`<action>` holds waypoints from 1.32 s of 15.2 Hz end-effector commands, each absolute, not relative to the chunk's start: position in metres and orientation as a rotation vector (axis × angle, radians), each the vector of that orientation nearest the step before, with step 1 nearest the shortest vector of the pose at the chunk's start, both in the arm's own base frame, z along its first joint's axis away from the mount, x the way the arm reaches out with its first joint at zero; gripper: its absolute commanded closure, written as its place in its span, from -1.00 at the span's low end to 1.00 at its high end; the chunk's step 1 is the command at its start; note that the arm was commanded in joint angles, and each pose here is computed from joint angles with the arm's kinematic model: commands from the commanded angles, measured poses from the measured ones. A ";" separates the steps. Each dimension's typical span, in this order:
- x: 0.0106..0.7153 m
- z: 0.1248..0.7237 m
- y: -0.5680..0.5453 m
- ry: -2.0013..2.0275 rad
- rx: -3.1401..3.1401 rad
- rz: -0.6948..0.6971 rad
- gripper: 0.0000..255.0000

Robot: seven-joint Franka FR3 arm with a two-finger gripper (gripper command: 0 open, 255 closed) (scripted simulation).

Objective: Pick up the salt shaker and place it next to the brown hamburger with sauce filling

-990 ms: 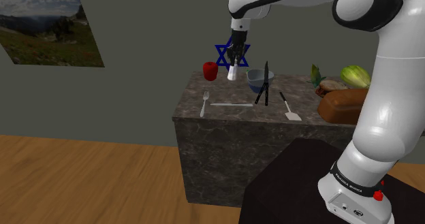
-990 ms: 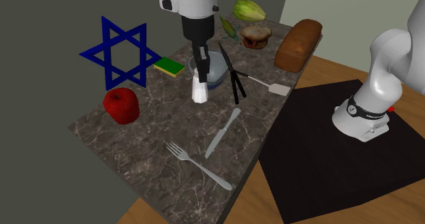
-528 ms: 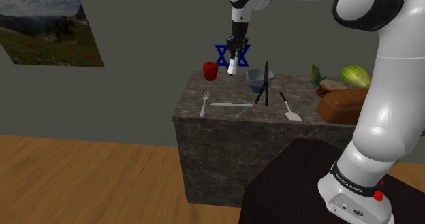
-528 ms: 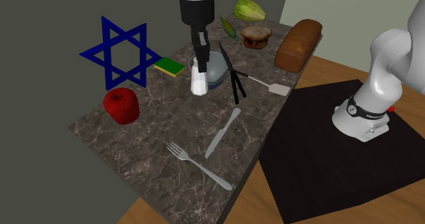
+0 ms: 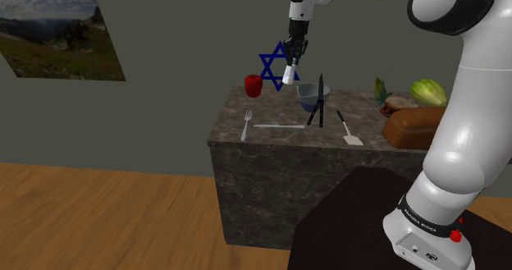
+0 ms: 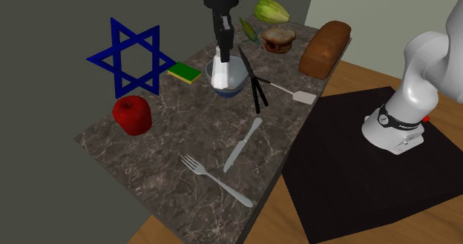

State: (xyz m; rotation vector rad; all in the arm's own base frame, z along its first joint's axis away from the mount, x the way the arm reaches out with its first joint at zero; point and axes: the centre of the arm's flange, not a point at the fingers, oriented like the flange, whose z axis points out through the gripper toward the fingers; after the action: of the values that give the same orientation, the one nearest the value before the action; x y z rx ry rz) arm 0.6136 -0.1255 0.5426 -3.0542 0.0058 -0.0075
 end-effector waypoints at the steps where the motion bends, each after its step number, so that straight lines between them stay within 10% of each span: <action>1: 0.601 0.545 -0.148 0.005 -3.054 -0.008 1.00; 20: 0.483 0.546 -0.370 0.005 -3.054 -0.008 1.00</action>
State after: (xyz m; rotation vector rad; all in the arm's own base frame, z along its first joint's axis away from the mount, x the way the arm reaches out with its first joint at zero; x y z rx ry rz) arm 0.4907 -0.3581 0.5451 -3.0541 0.0070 -0.0080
